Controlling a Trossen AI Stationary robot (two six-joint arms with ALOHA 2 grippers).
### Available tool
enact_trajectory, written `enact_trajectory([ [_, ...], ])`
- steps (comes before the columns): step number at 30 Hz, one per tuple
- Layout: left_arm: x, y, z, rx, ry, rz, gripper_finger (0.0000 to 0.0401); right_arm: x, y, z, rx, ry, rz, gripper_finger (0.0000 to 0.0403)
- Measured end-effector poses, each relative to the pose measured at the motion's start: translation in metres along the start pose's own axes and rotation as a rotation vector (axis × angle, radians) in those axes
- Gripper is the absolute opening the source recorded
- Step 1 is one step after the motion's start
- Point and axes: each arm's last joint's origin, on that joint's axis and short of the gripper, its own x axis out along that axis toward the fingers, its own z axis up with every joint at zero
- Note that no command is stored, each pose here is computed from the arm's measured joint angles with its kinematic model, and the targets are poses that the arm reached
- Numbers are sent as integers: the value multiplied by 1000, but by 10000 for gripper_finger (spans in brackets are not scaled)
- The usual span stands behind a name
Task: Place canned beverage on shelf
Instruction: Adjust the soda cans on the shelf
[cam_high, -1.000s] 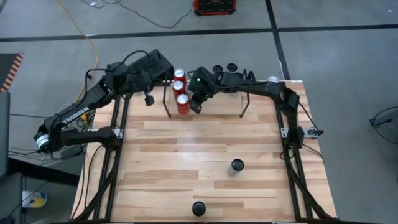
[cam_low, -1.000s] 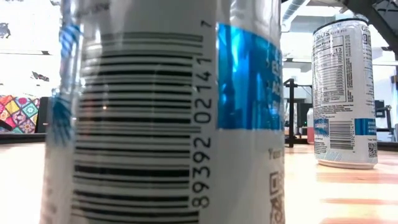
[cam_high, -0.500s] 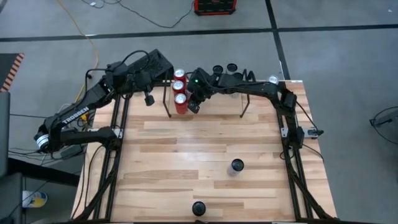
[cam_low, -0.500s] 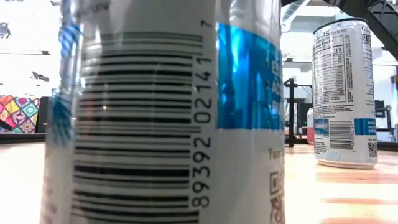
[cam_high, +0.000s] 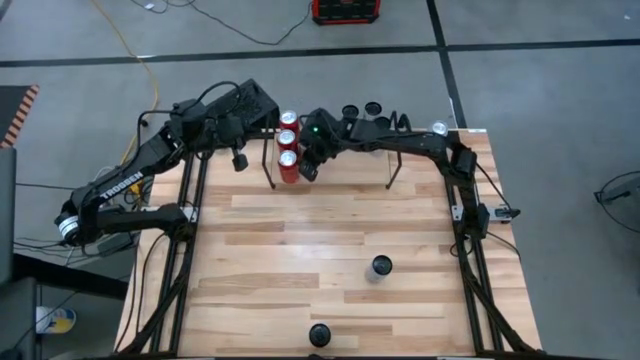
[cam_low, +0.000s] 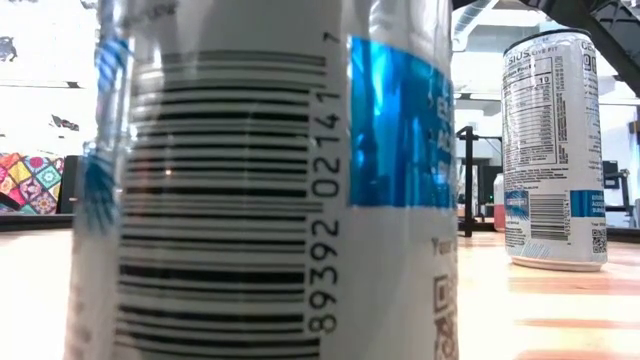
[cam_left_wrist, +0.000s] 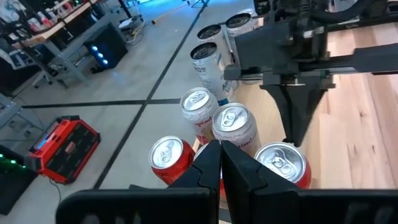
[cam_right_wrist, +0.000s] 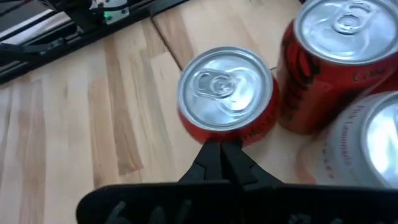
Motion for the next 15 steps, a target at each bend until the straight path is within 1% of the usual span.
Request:
enact_trajectory([
  [5, 0, -1, 0, -6, -8, -21, 0, 0, 0, 2, -4, -18, 2, 0],
  [11, 0, -1, 0, -14, -8, -22, 0, 0, 2, 5, 7, -54, 11, 0],
  [14, 0, -1, 0, -16, -9, -21, 0, -1, 1, 3, -1, -28, 5, 0],
  [15, 0, 0, 1, -16, -14, -20, 0, -6, 2, 3, 3, -15, 2, 0],
])
